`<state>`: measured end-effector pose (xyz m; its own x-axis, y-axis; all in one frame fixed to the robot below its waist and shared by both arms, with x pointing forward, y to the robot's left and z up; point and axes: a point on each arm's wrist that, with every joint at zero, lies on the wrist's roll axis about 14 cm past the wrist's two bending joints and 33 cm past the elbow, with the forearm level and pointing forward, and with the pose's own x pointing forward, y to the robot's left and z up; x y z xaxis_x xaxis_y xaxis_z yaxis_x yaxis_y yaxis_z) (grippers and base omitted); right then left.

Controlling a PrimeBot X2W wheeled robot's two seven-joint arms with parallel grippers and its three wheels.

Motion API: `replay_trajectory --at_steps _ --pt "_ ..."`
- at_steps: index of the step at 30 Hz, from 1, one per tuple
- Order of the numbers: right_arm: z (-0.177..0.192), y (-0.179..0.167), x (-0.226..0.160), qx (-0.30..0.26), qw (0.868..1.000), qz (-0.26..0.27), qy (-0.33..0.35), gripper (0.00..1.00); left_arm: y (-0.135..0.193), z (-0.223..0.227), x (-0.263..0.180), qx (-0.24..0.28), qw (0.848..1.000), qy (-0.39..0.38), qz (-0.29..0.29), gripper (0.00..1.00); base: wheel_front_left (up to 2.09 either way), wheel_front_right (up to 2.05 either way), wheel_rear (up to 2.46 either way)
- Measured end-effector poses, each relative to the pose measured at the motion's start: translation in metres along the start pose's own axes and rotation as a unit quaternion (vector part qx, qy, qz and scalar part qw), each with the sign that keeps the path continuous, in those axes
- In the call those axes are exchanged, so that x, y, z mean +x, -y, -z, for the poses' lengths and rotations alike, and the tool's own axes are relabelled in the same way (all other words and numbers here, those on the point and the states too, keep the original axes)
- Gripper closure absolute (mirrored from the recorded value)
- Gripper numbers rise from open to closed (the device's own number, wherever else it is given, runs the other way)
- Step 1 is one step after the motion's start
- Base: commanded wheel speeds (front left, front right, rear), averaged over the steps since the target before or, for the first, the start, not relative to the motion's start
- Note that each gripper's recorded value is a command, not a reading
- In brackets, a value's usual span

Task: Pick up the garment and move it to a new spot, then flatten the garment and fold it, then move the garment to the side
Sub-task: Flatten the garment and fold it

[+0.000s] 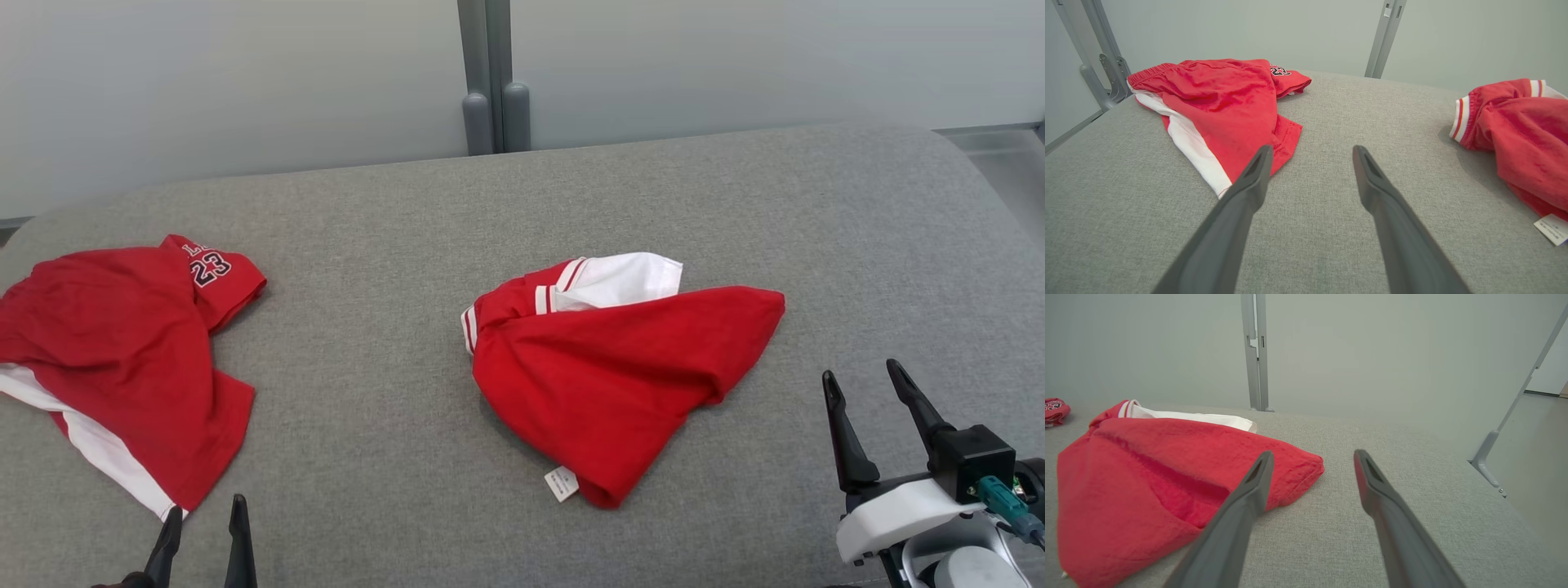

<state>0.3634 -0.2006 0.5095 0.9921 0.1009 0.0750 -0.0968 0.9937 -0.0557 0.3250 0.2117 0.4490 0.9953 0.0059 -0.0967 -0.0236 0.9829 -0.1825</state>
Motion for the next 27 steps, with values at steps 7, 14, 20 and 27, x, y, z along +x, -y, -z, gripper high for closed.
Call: replay_trajectory --at_steps 7,14,20,27 --pt "0.003 -0.007 0.004 0.002 1.0 -0.014 -0.004 0.0 -0.001 0.001 -0.004 -0.004 1.0 0.0 -0.006 0.0 0.0 0.0 0.0" --pt "0.006 -0.015 0.008 0.002 1.0 -0.028 -0.009 0.0 0.0 0.001 -0.008 -0.009 1.0 0.002 -0.006 0.0 0.0 0.0 0.0" --pt "0.006 -0.018 0.01 0.001 0.999 -0.035 -0.009 0.0 -0.002 0.001 -0.01 -0.011 1.0 0.003 -0.01 0.0 0.0 0.0 0.0" --pt "0.006 -0.015 0.008 -0.002 0.999 -0.033 -0.011 0.0 0.001 0.002 -0.009 -0.015 1.0 0.002 -0.007 0.0 0.0 0.0 0.0"
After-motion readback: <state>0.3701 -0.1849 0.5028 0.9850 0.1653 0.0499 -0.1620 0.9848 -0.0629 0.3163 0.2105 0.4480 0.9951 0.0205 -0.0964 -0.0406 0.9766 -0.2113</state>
